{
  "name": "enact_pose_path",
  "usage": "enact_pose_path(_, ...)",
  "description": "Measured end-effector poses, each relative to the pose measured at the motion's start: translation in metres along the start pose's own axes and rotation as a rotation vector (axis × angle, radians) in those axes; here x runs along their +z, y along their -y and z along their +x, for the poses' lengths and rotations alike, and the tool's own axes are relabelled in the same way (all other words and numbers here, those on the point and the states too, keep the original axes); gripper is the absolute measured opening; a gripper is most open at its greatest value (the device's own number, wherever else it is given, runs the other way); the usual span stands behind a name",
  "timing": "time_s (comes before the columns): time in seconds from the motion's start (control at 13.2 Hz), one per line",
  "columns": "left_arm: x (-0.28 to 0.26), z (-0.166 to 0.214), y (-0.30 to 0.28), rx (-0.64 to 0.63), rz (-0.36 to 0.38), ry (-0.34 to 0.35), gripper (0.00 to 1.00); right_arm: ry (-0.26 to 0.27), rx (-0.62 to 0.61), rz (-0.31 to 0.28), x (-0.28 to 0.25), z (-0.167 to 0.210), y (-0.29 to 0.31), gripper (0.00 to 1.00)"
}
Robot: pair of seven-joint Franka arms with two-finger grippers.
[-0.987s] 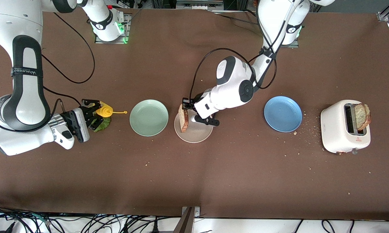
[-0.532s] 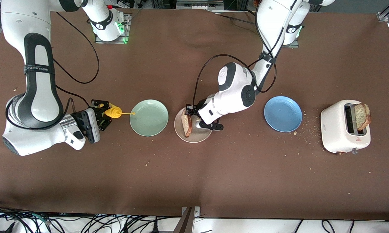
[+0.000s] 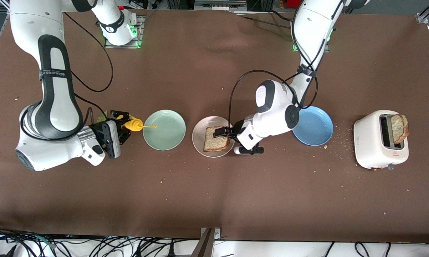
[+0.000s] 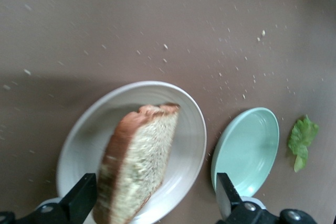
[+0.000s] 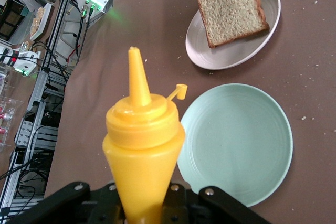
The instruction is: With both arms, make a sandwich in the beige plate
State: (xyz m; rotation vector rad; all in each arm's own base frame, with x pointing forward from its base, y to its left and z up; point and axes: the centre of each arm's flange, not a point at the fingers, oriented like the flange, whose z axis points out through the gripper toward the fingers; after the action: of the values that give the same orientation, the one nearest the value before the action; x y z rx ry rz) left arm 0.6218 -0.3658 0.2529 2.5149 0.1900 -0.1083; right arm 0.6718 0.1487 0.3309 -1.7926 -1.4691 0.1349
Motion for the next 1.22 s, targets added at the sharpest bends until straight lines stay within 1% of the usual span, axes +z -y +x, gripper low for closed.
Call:
enact_pose_path(0.15, -0.019, 0.016, 0.017, -0.004, 0.045, -0.032, 1.0, 0.01, -0.003, 0.0, 0.007, 0.009, 0.001, 0.1)
enact_pose_path(0.3, -0.042, 0.032, 0.031, -0.011, 0.107, -0.067, 1.0, 0.024, 0.01, -0.019, 0.013, 0.02, 0.002, 0.1)
enact_pose_path(0.38, -0.057, 0.037, 0.038, -0.018, 0.136, -0.065, 1.0, 0.05, 0.023, -0.032, 0.019, 0.028, 0.003, 0.1)
enact_pose_path(0.46, -0.071, 0.042, 0.048, -0.028, 0.171, -0.045, 1.0, 0.094, 0.028, -0.045, 0.026, 0.038, 0.005, 0.1)
enact_pose_path(0.61, -0.112, 0.053, 0.078, -0.042, 0.276, -0.007, 1.0, 0.206, 0.036, -0.077, 0.044, 0.061, 0.013, 0.1)
enact_pose_path(0.76, -0.155, 0.066, 0.113, -0.065, 0.371, 0.0, 1.0, 0.312, 0.076, -0.125, 0.067, 0.084, 0.02, 0.1)
enact_pose_path(0.84, -0.172, 0.071, 0.133, -0.078, 0.42, -0.001, 1.0, 0.349, 0.087, -0.148, 0.076, 0.093, 0.023, 0.1)
enact_pose_path(0.91, -0.187, 0.076, 0.152, -0.09, 0.465, -0.001, 1.0, 0.37, 0.093, -0.169, 0.083, 0.102, 0.025, 0.1)
enact_pose_path(0.99, -0.202, 0.08, 0.171, -0.101, 0.505, 0.002, 1.0, 0.393, 0.105, -0.202, 0.09, 0.111, 0.027, 0.1)
enact_pose_path(1.06, -0.219, 0.083, 0.188, -0.101, 0.53, 0.008, 1.0, 0.435, 0.117, -0.244, 0.1, 0.122, 0.031, 0.1)
enact_pose_path(1.22, -0.256, 0.085, 0.211, -0.073, 0.526, 0.024, 1.0, 0.544, 0.13, -0.316, 0.128, 0.147, 0.044, 0.1)
